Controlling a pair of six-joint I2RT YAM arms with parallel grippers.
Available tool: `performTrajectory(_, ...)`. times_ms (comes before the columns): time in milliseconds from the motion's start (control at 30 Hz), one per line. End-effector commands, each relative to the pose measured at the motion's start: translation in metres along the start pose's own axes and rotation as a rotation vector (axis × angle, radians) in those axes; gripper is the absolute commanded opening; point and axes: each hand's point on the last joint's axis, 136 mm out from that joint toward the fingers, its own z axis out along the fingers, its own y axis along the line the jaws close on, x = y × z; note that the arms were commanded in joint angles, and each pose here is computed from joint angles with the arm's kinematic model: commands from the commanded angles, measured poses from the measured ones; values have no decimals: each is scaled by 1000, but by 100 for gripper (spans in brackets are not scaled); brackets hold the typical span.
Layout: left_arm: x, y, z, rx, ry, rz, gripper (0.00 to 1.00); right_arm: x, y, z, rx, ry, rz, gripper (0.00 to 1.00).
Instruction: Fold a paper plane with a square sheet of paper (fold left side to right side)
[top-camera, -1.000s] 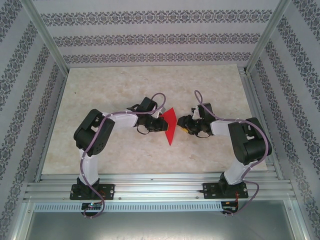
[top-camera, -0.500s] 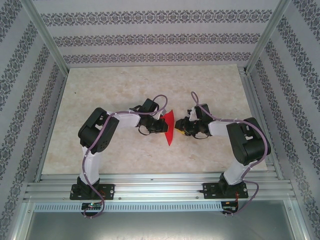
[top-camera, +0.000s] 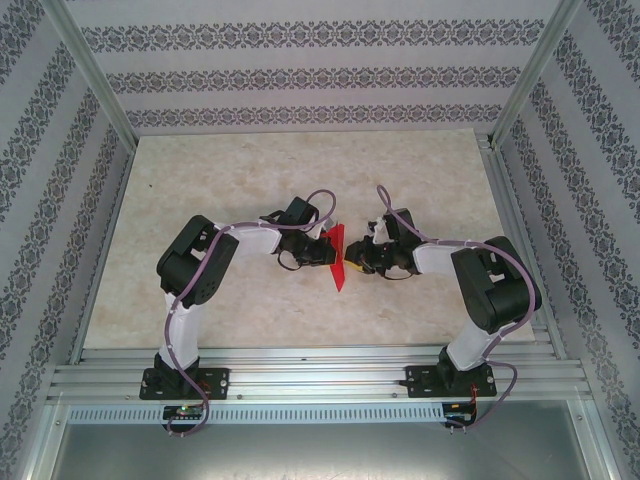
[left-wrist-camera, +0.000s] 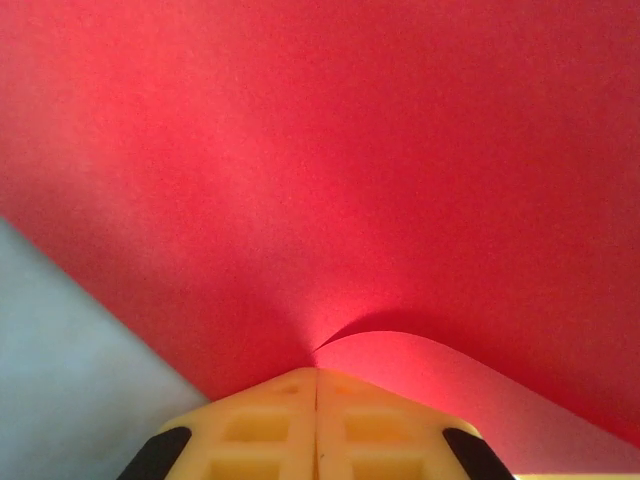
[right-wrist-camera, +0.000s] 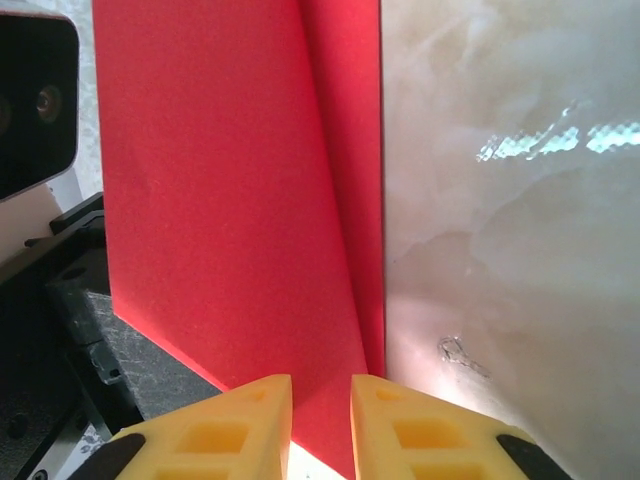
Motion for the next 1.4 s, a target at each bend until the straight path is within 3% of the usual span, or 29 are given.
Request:
performTrajectory(0, 7, 17, 10, -56, 14, -6, 8, 9, -5, 1, 5, 13, 15, 24)
performTrajectory(500, 9, 20, 11, -63, 14, -8, 7, 24, -7, 0, -60, 20, 19, 28)
performTrajectory(867, 9, 20, 11, -66, 14, -10, 6, 26, 1, 9, -168, 9, 57, 21)
performTrajectory(1367, 10, 22, 11, -67, 12, -17, 6, 17, 2, 19, -156, -4, 65, 20)
